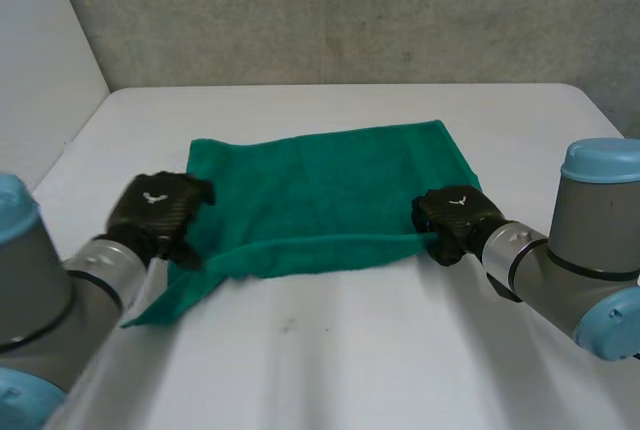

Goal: Fold the towel.

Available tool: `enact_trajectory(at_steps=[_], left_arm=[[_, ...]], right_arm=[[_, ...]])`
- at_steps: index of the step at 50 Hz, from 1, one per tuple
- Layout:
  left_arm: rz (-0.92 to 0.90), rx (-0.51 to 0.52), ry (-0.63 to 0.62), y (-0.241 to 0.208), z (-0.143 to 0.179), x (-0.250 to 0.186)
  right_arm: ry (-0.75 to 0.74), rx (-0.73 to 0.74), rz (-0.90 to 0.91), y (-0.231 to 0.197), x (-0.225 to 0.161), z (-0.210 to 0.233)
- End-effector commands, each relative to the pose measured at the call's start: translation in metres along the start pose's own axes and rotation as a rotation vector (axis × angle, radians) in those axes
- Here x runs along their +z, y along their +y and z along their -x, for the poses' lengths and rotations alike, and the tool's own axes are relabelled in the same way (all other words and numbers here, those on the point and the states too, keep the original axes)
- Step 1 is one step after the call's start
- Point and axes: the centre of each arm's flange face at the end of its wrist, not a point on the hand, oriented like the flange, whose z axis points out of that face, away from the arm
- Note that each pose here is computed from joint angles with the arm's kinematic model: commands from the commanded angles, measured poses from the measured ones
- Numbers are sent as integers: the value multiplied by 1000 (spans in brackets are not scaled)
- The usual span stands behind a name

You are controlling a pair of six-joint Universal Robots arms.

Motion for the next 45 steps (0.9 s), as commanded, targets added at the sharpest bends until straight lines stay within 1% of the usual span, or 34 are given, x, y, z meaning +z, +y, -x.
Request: enact_trajectory(at_steps=[1,2,5,8,20,26,28,32,34,37,39,41,42,43,45], left_arm=[[158,-324,-80,17,29,-4],[159,-324,-80,17,29,-4],[256,-442,-46,28,26,-8],[311,-469,-14,35,22,-8],[401,-480,-10,60,18,2],[374,-466,-44,60,22,9],[326,-451,-62,54,25,12],[288,-439,-56,46,24,14],[234,-428,-56,31,27,11],[204,-409,-56,23,29,9],[152,-328,-51,8,31,4],[135,-275,-48,3,32,2],[135,-275,-48,3,32,2],[91,-180,-41,-9,31,-4],[80,-162,-40,-12,31,-6]], right_arm=[[-3,0,2,1,0,1],[-3,0,2,1,0,1],[-3,0,2,1,0,1],[-2,-1,1,1,0,1],[0,3,9,3,0,1],[9,3,5,1,-2,-1],[17,1,-11,-7,-5,-4],[29,-9,-42,-23,-12,-9],[41,-18,-63,-37,-14,-17],[53,-35,-66,-51,-16,-30],[65,-65,-71,-60,-17,-38],[68,-141,-76,-70,-17,-46],[60,-203,-84,-76,-16,-47],[57,-232,-82,-76,-15,-49],[45,-291,-80,-76,-11,-50]])
